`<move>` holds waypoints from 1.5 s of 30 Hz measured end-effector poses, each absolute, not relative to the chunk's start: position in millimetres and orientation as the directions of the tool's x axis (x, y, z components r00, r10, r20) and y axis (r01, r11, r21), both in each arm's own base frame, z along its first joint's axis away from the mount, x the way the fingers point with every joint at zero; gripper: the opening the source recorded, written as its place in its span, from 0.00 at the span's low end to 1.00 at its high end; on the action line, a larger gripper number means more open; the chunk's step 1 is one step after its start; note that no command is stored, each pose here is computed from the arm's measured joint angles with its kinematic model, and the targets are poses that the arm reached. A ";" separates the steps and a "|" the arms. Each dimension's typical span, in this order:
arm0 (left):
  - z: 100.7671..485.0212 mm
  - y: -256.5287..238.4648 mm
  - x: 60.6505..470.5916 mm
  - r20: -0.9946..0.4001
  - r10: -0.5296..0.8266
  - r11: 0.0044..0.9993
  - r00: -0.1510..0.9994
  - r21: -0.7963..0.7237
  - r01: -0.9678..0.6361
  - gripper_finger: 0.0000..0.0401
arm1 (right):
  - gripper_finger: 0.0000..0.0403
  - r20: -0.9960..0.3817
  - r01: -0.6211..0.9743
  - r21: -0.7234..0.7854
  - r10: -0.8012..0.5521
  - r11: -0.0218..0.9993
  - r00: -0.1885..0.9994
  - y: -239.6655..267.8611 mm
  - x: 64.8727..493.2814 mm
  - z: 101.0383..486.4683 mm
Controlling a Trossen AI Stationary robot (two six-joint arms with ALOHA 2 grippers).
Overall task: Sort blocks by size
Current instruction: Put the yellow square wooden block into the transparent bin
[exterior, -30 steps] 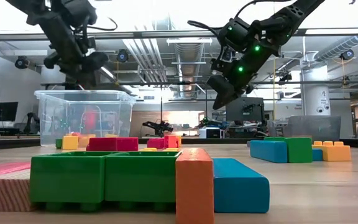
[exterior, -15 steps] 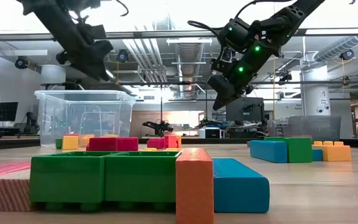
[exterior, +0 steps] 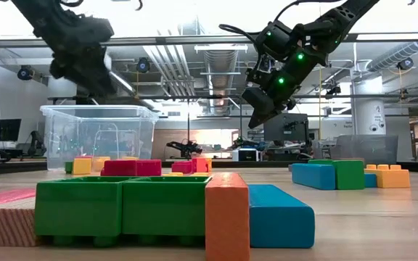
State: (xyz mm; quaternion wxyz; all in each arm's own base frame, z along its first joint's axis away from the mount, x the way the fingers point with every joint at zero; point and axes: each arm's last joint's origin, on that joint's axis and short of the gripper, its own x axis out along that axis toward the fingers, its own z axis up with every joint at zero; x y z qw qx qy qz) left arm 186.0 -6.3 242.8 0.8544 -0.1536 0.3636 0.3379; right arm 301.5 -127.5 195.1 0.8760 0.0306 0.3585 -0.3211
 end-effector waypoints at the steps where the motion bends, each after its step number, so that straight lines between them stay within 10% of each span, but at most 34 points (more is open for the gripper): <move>1: 239.6 -7.1 187.1 -0.739 0.462 0.718 0.490 -0.013 -0.696 0.43 | 0.03 -0.648 0.586 -0.175 -0.541 0.791 0.537 -127.5 301.6 195.1; 21: 173.4 0.6 220.8 -0.884 0.458 0.647 0.092 0.261 -0.717 0.43 | 0.03 -0.649 0.598 -0.159 -0.540 0.785 0.536 -127.5 301.4 194.9; 32: 159.2 9.8 224.1 -0.849 0.529 0.580 -0.011 0.371 -0.725 0.03 | 0.03 -0.648 0.600 -0.157 -0.540 0.785 0.537 -127.4 301.5 194.9; 45: 149.5 12.5 214.9 -0.782 0.602 0.446 -0.161 0.497 -0.745 0.01 | 0.03 -0.649 0.605 -0.149 -0.539 0.782 0.537 -127.3 301.5 194.9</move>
